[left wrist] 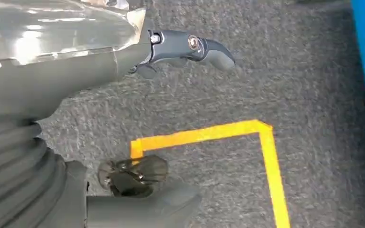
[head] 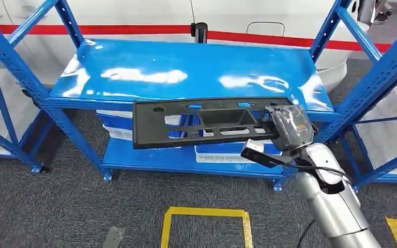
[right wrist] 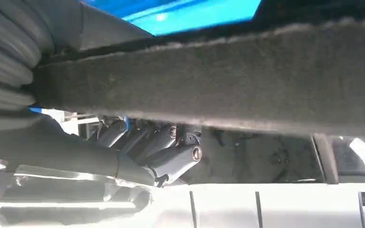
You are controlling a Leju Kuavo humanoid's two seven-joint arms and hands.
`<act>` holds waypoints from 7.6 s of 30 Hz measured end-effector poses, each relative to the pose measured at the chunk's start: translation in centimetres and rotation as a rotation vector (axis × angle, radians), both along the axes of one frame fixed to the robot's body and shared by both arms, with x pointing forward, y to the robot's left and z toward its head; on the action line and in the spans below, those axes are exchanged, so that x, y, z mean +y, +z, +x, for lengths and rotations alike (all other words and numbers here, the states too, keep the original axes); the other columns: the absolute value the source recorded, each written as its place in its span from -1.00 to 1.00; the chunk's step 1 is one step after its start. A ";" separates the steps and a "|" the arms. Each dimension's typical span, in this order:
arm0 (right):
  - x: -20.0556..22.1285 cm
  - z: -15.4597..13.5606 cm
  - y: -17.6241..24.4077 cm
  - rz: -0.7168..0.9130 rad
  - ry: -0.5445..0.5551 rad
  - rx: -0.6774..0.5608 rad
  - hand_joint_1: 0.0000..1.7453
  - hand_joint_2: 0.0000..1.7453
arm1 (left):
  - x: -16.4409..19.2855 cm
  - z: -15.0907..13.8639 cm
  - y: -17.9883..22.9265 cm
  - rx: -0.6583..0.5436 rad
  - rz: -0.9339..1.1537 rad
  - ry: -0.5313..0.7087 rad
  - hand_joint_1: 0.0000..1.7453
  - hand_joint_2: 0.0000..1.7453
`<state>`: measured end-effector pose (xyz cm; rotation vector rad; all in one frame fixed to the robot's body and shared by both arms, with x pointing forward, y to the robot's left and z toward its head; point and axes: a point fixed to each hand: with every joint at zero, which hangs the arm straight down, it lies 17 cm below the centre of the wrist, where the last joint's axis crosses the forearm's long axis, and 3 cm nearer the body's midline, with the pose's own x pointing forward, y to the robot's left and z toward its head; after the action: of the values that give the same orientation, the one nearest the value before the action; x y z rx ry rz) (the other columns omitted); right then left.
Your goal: Take the parts from the cabinet and place them on the table.
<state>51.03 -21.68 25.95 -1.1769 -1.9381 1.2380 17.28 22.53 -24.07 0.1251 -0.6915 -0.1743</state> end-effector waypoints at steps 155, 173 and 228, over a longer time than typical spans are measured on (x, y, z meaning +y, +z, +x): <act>1.6 0.8 4.0 0.009 0.040 -0.051 0.98 1.00 | -0.6 2.7 0.5 0.003 0.012 -0.056 -1.00 1.00; 5.5 -0.4 1.0 -0.013 0.060 -0.011 0.98 1.00 | -0.8 1.8 0.1 0.035 0.012 -0.104 -1.00 1.00; 8.9 -2.5 -1.1 -0.050 0.102 -0.043 0.98 1.00 | 1.2 0.8 -0.5 0.060 0.039 -0.075 -1.00 1.00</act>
<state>48.51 -12.82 24.84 -1.1508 -2.0323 1.3305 18.08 23.77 -24.56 0.1311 -0.6335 -0.2622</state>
